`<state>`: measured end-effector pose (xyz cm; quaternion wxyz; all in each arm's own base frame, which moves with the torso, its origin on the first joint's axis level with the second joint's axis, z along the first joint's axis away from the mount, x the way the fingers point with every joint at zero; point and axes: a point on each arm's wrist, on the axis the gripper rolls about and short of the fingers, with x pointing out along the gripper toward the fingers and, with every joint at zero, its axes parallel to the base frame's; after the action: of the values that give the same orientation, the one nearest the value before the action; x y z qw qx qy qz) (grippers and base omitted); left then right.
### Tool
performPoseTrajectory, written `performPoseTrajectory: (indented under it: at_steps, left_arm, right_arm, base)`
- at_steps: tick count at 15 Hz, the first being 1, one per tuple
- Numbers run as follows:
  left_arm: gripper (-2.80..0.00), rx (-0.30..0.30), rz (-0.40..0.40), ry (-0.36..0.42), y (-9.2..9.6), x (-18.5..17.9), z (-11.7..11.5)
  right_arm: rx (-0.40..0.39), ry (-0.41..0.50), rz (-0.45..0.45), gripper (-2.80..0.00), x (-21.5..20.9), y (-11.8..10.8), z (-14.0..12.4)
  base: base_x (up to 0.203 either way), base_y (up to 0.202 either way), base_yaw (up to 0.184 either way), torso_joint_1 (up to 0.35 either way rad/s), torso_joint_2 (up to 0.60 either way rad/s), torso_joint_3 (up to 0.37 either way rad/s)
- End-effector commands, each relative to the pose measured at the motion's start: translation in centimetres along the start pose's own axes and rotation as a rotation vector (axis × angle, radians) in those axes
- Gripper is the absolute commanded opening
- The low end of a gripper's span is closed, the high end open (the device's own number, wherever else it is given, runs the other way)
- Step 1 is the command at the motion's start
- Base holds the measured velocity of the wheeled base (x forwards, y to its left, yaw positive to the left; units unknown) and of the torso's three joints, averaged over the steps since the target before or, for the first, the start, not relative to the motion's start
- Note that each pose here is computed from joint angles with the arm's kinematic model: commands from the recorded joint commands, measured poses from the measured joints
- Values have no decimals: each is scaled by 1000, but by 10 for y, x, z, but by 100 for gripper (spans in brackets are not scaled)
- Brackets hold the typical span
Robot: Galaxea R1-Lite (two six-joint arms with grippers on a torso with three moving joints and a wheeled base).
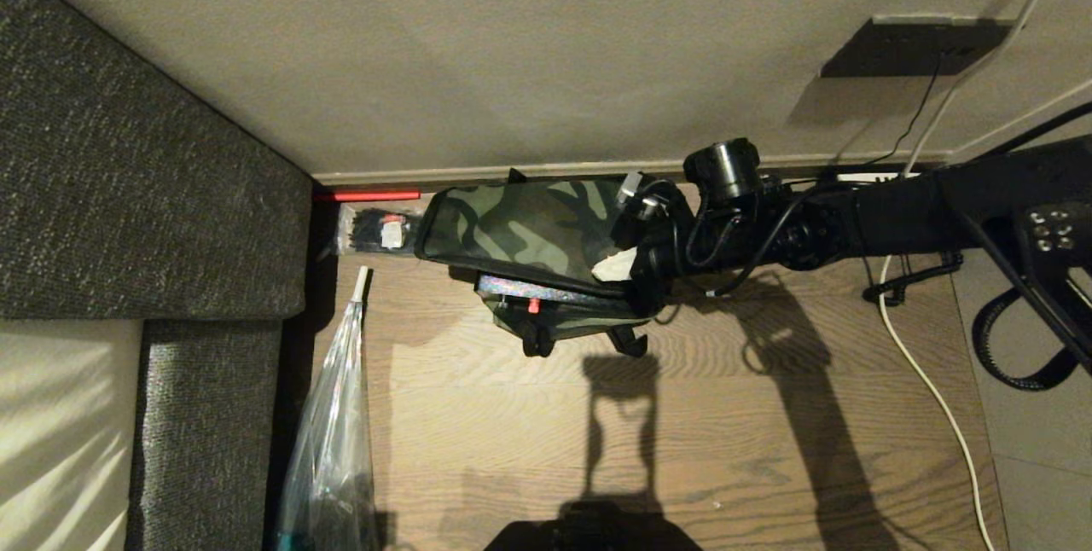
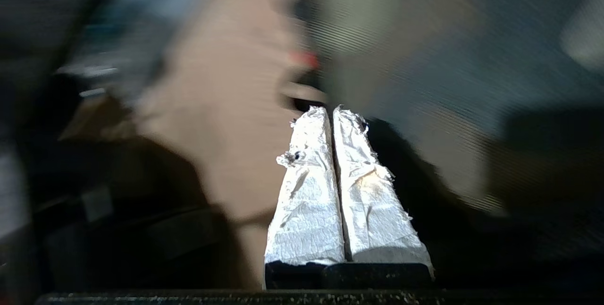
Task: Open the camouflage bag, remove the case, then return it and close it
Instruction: Close the top of the storage box
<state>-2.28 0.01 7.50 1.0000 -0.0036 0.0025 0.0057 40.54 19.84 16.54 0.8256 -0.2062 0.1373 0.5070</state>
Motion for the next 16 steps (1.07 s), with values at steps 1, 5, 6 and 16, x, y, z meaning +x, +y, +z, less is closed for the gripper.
performPoseTrajectory:
  at_steps: [1,5,6,16]
  left_arm:
    - [-280,0,1,1,0,0,-1]
    - [-280,0,1,1,0,0,-1]
    - [-280,0,1,1,0,0,-1]
    - [-280,0,1,1,0,0,-1]
  right_arm:
    - [20,2,-33,-280,27,-5,-19]
    - [-19,23,-164,-280,37,-9,-33]
    - [-41,44,-169,-280,36,-9,-38]
    - [-56,161,-225,-280,-15,-3,-55]
  base:
    - [0,0,0,0,0,0]
    - [0,0,0,0,0,0]
    - [0,0,0,0,0,0]
    - [0,0,0,0,0,0]
